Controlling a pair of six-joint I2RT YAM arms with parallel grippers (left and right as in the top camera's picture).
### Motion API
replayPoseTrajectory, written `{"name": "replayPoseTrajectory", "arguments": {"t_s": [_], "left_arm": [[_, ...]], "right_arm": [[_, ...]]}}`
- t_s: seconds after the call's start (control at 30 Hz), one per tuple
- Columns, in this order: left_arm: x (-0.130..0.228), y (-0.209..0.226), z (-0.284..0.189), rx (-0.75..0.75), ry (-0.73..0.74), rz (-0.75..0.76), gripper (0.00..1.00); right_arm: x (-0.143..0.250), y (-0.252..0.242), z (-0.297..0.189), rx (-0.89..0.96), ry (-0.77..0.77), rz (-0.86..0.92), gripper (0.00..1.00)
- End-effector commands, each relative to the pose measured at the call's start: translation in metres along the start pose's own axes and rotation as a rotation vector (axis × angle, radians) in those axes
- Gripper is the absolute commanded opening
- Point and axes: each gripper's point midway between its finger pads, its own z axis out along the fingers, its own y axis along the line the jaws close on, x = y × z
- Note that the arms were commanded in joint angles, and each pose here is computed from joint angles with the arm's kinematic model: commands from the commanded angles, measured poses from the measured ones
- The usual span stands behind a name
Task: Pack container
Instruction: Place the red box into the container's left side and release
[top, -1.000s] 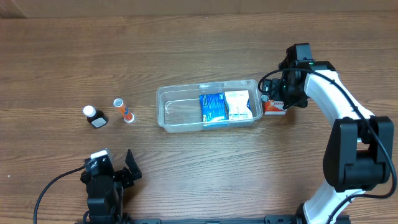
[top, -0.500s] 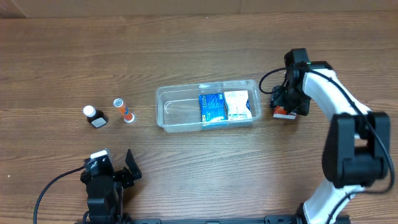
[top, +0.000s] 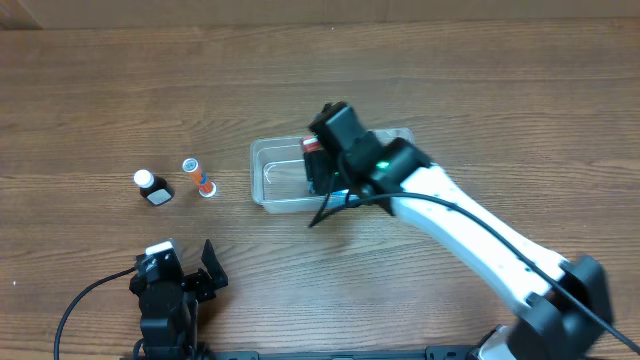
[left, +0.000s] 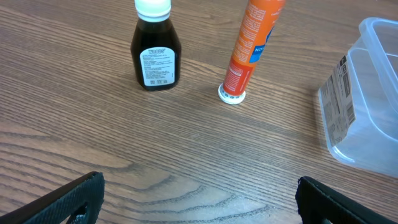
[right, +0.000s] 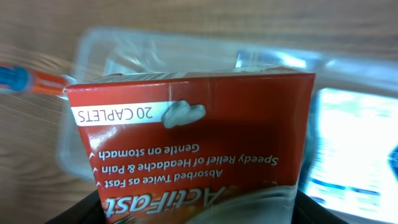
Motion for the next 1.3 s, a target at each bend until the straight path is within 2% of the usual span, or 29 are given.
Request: {"name": "replayPoseTrajectory", "arguments": {"t_s": [0.0,0.13,0.37,0.53,0.6,0.93,1.07,1.2,1.27], "left_arm": [[0.0,0.0,0.0,0.0,-0.005,-0.011,1.0],[0.0,0.0,0.0,0.0,-0.005,-0.011,1.0],[0.0,0.0,0.0,0.0,-0.005,-0.011,1.0],[-0.001,0.0,0.0,0.0,-0.006,-0.011,1.0],[0.0,0.0,0.0,0.0,-0.005,-0.011,1.0],[-0.001,0.0,0.0,0.001,-0.005,-0.011,1.0],[-0.001,0.0,0.0,0.0,-0.006,-0.011,1.0],[-0.001,0.0,0.0,0.0,-0.006,-0.011,1.0],[-0.001,0.0,0.0,0.0,-0.006,-0.011,1.0]], "right_arm": [[0.013,0.008,0.032,0.015,0.049,-0.004,0.71],[0.014,0.014,0.04,-0.014,0.059,-0.007,0.65],[0.011,0.029,0.039,-0.089,0.054,-0.024,0.67],[-0.008,0.043,0.038,-0.148,-0.025,-0.052,0.66],[-0.011,0.034,0.041,-0.095,-0.041,0.002,0.66],[0.019,0.027,0.093,-0.043,0.078,0.11,0.67],[0.022,0.023,0.103,-0.028,0.089,0.123,0.77],[0.003,0.012,0.093,0.047,0.004,0.094,0.8],[-0.014,0.01,0.068,0.072,-0.045,0.066,0.8]]}}
